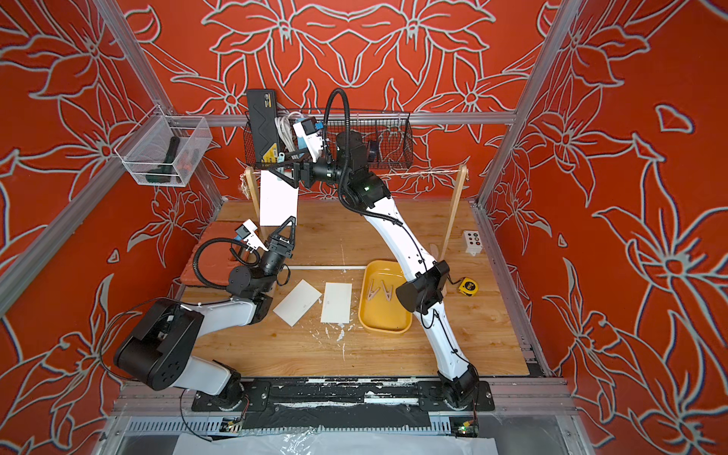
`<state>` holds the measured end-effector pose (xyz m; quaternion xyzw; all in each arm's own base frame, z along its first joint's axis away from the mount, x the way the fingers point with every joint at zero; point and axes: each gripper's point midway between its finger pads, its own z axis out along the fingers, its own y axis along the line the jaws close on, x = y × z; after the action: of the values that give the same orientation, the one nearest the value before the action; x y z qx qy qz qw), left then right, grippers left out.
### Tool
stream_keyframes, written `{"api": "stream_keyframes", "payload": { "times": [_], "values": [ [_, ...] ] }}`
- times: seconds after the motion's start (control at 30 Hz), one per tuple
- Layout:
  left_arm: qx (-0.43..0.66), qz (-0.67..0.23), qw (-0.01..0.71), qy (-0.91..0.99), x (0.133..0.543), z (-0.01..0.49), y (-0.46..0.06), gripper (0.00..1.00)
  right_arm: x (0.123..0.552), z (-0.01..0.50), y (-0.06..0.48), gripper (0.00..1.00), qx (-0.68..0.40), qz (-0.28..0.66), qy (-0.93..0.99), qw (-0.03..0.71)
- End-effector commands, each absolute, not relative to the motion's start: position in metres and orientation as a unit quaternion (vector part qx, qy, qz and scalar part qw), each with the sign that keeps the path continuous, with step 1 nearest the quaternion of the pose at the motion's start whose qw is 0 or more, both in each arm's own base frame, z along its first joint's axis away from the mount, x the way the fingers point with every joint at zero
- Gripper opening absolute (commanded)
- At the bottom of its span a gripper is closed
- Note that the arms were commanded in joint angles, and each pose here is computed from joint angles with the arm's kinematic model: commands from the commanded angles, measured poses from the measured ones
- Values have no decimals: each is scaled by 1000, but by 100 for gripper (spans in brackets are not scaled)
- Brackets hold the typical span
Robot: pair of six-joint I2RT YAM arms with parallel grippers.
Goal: Remove the postcards from the strings
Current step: Remove the clamp from the clothesline.
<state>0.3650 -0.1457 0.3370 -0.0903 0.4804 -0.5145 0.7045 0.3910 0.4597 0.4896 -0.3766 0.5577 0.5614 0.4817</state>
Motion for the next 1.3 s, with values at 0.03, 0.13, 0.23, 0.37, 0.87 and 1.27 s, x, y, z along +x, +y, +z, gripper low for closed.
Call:
{"api": "stream_keyframes", "payload": {
  "times": [0.03, 0.13, 0.23, 0.37, 0.87, 1.27],
  "values": [
    [-68, -534, 722, 434, 353, 364, -143, 0, 379, 503, 461, 74, -392, 579, 526, 484],
    [-70, -538, 719, 434, 353, 364, -144, 0, 377, 502, 462, 71, -395, 583, 524, 479],
    [-70, -540, 719, 432, 354, 365, -143, 0, 376, 501, 462, 69, -398, 587, 522, 474],
    [-71, -541, 718, 433, 355, 365, -143, 0, 374, 499, 463, 64, -402, 589, 522, 468],
    [-72, -546, 712, 436, 356, 363, -144, 0, 371, 499, 464, 45, -409, 591, 517, 465],
    [-73, -548, 710, 437, 357, 363, -144, 0, 371, 501, 462, 34, -408, 587, 517, 471]
  ]
}}
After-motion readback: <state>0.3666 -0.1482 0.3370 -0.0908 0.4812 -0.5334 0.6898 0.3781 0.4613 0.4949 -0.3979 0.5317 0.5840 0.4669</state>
